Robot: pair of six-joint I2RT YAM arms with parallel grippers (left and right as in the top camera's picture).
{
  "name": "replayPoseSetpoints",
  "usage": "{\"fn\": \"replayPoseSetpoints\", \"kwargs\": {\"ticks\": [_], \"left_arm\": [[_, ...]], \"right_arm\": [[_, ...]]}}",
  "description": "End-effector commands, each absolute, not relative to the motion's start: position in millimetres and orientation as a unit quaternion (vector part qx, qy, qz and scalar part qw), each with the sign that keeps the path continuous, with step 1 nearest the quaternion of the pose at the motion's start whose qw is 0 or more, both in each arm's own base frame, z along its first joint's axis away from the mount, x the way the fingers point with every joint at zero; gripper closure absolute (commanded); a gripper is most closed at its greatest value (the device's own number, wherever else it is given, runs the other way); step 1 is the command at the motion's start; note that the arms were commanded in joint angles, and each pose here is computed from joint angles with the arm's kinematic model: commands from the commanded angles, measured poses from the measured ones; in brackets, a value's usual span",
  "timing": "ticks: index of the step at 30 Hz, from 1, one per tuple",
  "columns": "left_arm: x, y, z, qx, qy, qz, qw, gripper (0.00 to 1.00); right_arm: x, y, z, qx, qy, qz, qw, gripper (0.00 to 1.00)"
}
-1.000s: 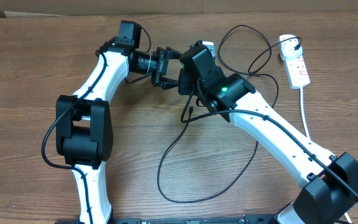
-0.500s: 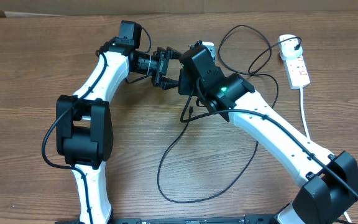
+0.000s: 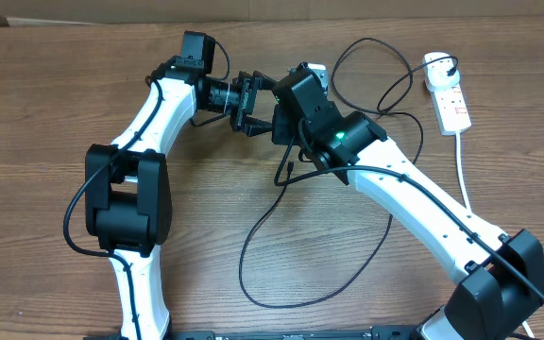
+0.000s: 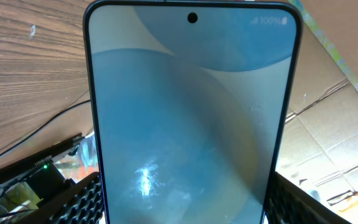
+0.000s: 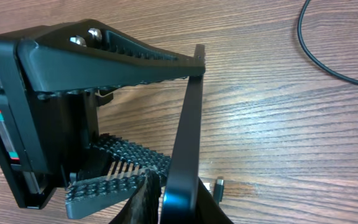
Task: Plug charger to phone and switch on socket
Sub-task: 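Open the left gripper and release the phone to the right gripper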
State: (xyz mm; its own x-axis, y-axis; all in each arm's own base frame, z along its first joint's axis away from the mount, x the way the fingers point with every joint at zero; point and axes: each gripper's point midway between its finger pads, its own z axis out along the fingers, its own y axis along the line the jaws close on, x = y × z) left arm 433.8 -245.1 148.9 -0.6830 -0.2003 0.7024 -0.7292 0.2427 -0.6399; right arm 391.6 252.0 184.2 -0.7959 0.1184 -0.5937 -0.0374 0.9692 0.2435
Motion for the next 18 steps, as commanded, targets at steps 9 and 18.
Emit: {"fn": "replayPoseSetpoints", "kwargs": {"ticks": [9,18], "left_arm": [[433.7,-254.5,161.4,0.269,-0.755,0.55,0.236,0.29],[434.4,-254.1,160.3,0.255,-0.762,0.553,0.222,0.27]], "right_arm": [[392.6,253.0,186.0,0.023,0.94,0.124,0.318,0.88],[391.7,252.4,185.2,0.023,0.941,0.123,0.316,0.92]]}}
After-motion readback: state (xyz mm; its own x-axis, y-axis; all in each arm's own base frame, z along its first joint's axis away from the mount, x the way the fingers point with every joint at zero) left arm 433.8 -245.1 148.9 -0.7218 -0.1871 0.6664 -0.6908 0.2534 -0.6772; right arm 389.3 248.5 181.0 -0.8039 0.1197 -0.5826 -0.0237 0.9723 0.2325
